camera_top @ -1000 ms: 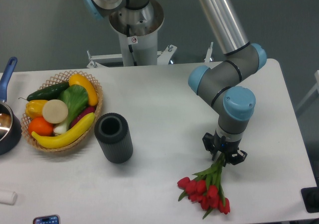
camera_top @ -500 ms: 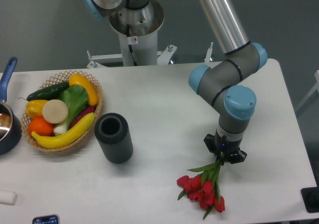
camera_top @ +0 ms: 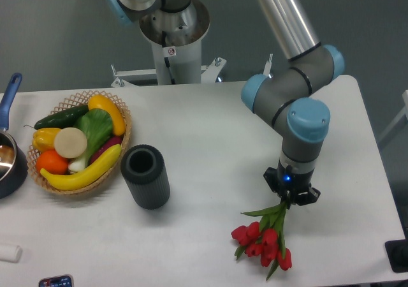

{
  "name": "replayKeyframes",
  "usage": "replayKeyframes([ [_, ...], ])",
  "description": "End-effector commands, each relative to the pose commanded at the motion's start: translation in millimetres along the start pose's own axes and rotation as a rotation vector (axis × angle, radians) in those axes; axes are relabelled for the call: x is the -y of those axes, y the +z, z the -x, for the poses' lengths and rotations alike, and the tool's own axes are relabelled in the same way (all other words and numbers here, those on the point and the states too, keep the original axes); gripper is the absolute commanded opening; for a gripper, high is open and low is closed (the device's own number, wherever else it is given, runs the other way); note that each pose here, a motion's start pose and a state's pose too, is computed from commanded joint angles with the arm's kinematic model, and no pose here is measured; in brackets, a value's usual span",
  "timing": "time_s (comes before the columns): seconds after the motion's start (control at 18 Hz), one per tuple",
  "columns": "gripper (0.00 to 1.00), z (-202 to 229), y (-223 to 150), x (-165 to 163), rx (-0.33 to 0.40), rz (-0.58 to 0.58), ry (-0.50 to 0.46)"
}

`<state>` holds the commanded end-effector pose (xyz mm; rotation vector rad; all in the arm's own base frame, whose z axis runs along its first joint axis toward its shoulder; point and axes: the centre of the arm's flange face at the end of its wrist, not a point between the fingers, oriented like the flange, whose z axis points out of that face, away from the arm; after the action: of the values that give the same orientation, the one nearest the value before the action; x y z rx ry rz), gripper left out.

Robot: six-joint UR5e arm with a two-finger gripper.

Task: Pick up the flowers from the table
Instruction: 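Lift the red tulip bouquet up off the table by its stems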

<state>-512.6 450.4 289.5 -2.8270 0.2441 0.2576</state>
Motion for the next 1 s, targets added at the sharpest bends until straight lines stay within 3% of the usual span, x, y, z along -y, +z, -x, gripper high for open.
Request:
replayKeyframes([
  [0.33, 0.22, -13, -64, 22, 0.003, -0.215, -0.026],
  [0.56, 0.22, -16, -113, 1, 0.002, -0.389, -0.068],
  [0.83, 0.22, -5, -142, -16, -0.072, -0.716, -0.106],
  [1.0, 0.22, 5, -152, -32, -0.072, -0.79, -0.131],
])
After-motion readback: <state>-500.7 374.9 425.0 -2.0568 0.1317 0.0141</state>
